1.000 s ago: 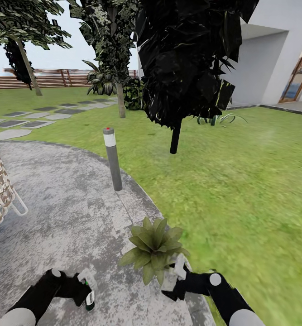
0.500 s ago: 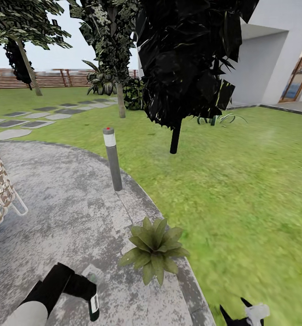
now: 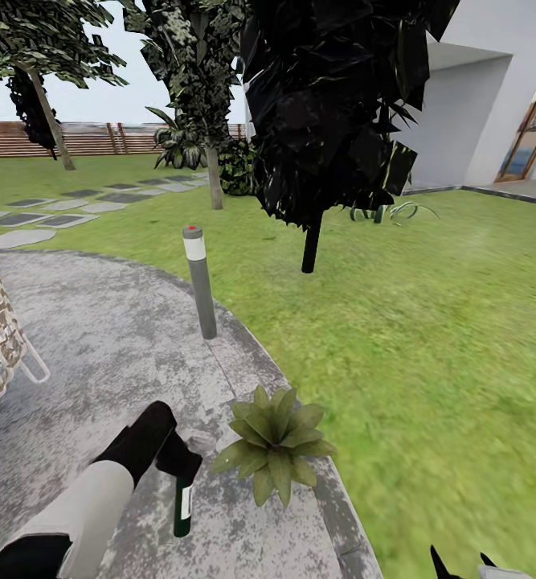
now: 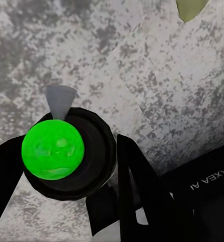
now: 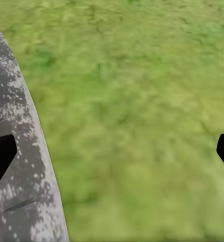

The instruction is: Pick up the pesticide atomizer in the garden and spray insectifuge to fully cover both potted plants in the garden.

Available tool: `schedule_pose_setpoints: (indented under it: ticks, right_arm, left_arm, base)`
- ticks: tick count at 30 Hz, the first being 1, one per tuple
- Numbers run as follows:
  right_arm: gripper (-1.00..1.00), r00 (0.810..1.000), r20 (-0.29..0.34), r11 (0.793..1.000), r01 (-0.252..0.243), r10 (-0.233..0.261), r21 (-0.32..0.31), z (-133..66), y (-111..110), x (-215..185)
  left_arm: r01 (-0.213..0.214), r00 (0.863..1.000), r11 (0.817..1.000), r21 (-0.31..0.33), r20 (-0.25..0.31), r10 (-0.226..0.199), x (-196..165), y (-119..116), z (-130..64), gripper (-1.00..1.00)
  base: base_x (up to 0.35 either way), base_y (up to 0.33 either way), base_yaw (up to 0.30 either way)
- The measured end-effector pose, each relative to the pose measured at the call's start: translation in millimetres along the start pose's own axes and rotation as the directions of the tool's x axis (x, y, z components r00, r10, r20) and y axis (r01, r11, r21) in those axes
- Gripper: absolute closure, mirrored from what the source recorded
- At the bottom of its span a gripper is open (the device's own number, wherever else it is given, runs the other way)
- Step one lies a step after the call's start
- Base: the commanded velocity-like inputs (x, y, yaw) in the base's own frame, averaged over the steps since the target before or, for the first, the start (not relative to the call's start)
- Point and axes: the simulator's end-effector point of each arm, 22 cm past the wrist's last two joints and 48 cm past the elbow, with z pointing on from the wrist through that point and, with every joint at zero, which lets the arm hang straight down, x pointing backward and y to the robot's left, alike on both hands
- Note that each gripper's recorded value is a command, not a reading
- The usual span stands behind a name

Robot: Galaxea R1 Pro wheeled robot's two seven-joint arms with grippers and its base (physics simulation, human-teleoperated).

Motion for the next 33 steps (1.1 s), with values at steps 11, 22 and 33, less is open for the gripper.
schedule_pose_setpoints:
  ticks: [11, 22, 33]
  right_arm:
    - [-1.00, 1.000, 0.000, 1.000, -0.003, 0.003, -0.001, 0.0, 2.7, 0.6]
    - [-1.00, 1.000, -0.002, 1.000, -0.004, 0.004, -0.001, 0.0, 2.3, 0.9]
    - [-1.00, 1.000, -0.001, 1.000, -0.003, 0.003, -0.002, 0.0, 2.1, 0.6]
  left_arm:
    - [-0.011, 0.988, 0.999, -0.034, -0.151, 0.006, 48.8, 10.5, 25.5, 1.00]
    - [-0.040, 0.970, 0.996, -0.075, -0.244, 0.020, 78.5, 22.4, 35.0, 1.00]
    - [-0.084, 0.984, 0.991, -0.102, -0.165, 0.066, 17.7, 14.7, 2.8, 1.00]
  base:
    - [0.012, 0.000, -0.126]
    - [0.097, 0.070, -0.001]
    - [0.000, 0.000, 0.000]
